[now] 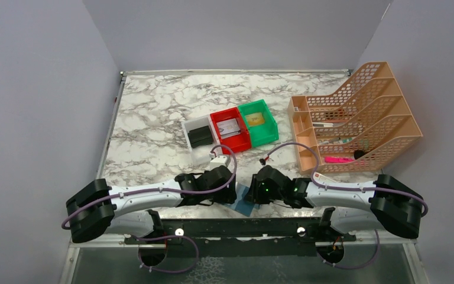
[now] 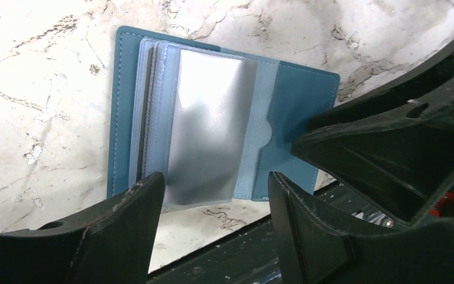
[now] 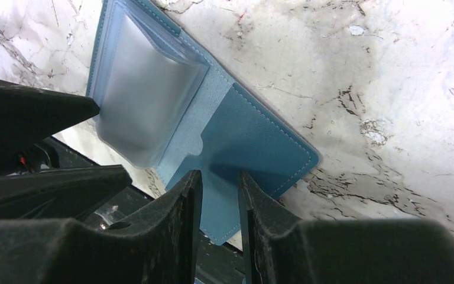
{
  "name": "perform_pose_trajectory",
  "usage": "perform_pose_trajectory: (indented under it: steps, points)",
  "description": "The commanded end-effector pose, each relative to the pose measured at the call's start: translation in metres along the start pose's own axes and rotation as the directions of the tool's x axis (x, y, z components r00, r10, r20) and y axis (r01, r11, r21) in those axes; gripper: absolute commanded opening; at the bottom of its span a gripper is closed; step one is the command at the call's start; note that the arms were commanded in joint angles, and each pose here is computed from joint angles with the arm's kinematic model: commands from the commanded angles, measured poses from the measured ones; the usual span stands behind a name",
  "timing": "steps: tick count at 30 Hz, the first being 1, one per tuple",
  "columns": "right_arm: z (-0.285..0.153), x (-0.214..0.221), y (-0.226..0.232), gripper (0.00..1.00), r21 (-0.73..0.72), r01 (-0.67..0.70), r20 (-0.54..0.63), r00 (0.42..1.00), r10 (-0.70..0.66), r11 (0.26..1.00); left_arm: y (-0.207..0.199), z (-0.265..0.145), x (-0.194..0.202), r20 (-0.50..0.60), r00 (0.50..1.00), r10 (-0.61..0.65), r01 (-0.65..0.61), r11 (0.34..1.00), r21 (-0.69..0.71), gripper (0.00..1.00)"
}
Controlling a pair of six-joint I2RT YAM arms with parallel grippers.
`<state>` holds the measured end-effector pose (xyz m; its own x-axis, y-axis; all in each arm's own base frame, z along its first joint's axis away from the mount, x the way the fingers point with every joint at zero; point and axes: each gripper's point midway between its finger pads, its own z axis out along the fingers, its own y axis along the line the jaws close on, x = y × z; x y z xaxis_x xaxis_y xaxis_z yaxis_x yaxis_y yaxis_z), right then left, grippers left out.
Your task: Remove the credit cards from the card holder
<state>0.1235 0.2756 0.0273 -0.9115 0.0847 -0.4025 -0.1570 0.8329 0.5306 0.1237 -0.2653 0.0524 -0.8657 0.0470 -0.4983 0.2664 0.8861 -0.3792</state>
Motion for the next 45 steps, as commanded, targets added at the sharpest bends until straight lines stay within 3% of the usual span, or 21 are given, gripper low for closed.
perform_pose_trajectory:
  steps: [1,6,15,24,36,42,45]
  points:
    - [0.000,0.001,0.005,0.34,-0.017,-0.015,-0.011,1.000,0.015,1.000,0.004,0.007,0.002,0.012,1.000,-0.005,0.006,1.000,-0.016,0.67]
    - [0.002,0.004,0.006,0.34,-0.022,-0.017,-0.025,1.000,0.017,1.000,-0.001,0.008,0.003,0.006,1.000,-0.002,0.002,1.000,0.012,0.65]
    - [0.005,0.004,0.003,0.35,-0.002,-0.026,-0.022,0.999,0.026,1.000,-0.048,0.006,0.012,-0.046,0.999,0.007,0.006,0.962,0.274,0.60]
    - [-0.008,-0.009,0.001,0.36,-0.025,-0.083,0.062,0.994,0.084,0.996,-0.076,-0.001,0.011,-0.064,0.997,0.051,-0.022,0.922,0.387,0.60]
    - [-0.046,-0.036,-0.010,0.41,-0.075,-0.226,0.237,0.942,0.237,0.971,-0.090,0.008,0.017,-0.106,0.991,0.079,-0.025,0.899,0.436,0.61]
    - [-0.046,-0.031,-0.027,0.42,-0.025,-0.263,0.248,0.933,0.260,0.965,-0.105,0.007,0.010,-0.086,0.990,0.112,-0.058,0.880,0.472,0.64]
    - [-0.046,-0.032,-0.018,0.42,-0.054,-0.213,0.238,0.946,0.220,0.976,-0.108,0.010,0.014,-0.097,0.987,0.128,-0.067,0.876,0.477,0.64]
